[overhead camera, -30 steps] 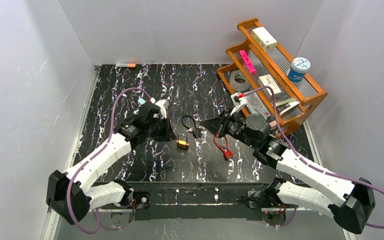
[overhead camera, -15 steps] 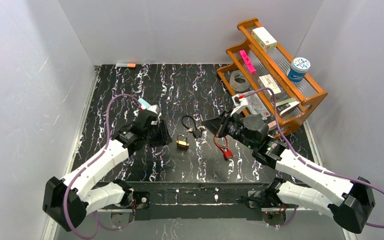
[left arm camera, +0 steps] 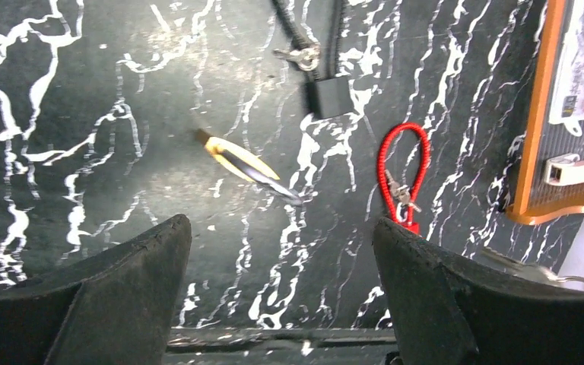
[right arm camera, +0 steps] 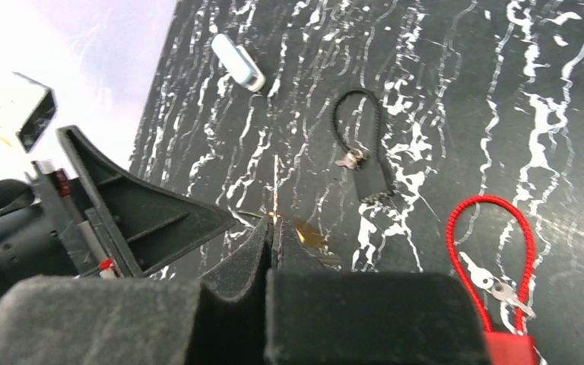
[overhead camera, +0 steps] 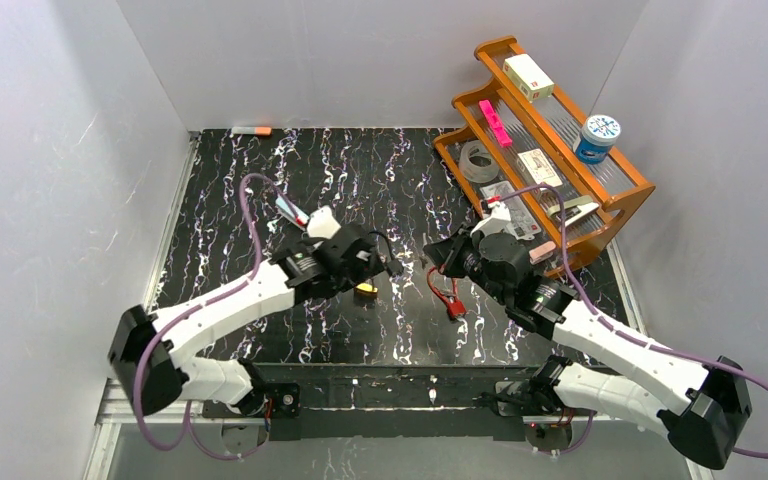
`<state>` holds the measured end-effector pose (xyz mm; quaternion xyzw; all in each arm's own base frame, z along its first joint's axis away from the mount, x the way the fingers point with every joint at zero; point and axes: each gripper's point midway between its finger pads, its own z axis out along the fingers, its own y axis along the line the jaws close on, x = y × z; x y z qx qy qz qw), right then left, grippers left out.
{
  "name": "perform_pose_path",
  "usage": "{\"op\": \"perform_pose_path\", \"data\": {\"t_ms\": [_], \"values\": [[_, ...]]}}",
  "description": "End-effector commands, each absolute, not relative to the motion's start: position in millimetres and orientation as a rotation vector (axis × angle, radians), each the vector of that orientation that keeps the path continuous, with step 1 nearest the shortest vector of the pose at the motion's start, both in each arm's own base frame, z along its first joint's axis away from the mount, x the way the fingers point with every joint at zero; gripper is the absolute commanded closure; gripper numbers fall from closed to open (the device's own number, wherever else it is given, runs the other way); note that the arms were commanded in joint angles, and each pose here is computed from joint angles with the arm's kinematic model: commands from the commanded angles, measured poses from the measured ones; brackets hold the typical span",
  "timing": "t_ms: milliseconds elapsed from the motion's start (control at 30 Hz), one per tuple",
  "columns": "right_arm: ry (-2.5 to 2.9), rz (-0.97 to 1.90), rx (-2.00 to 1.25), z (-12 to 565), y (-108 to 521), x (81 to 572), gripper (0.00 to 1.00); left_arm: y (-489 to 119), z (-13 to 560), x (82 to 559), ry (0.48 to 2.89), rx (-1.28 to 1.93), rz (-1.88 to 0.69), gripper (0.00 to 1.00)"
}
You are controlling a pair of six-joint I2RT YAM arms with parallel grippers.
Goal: Unlock with the key
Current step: Pick up the lock from the center of the board.
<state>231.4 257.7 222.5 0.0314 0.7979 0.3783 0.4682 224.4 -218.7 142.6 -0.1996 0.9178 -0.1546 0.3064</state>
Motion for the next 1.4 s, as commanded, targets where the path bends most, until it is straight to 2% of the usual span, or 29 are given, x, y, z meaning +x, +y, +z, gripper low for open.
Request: {"op": "perform_pose_path", "data": {"t_ms": [0,167,367,500,667,1067,1367], "values": [[1.898,0.875,0.166,242,238,238,0.99,-217,159,237,2.257,-0.644,-0.198,0.13],[1.884,0.891,0.166,245,234,233,0.99,-212,129,235,2.254,-0.722,0.016,0.13],[1.893,0.862,0.159,241,226,229,0.99,-218,110,238,2.249,-0.734,0.077,0.17],[1.888,0.84,0.148,242,221,228,0.99,-225,104,247,2.223,-0.716,0.064,0.23],[1.892,0.823,0.138,242,219,228,0.99,-230,95,252,2.21,-0.701,0.054,0.35],[1.899,0.818,0.125,241,220,229,0.99,-233,61,246,2.266,-0.701,0.092,0.38],[1.901,0.817,0.126,241,220,228,0.99,-225,46,241,2.298,-0.673,0.129,0.58]]}}
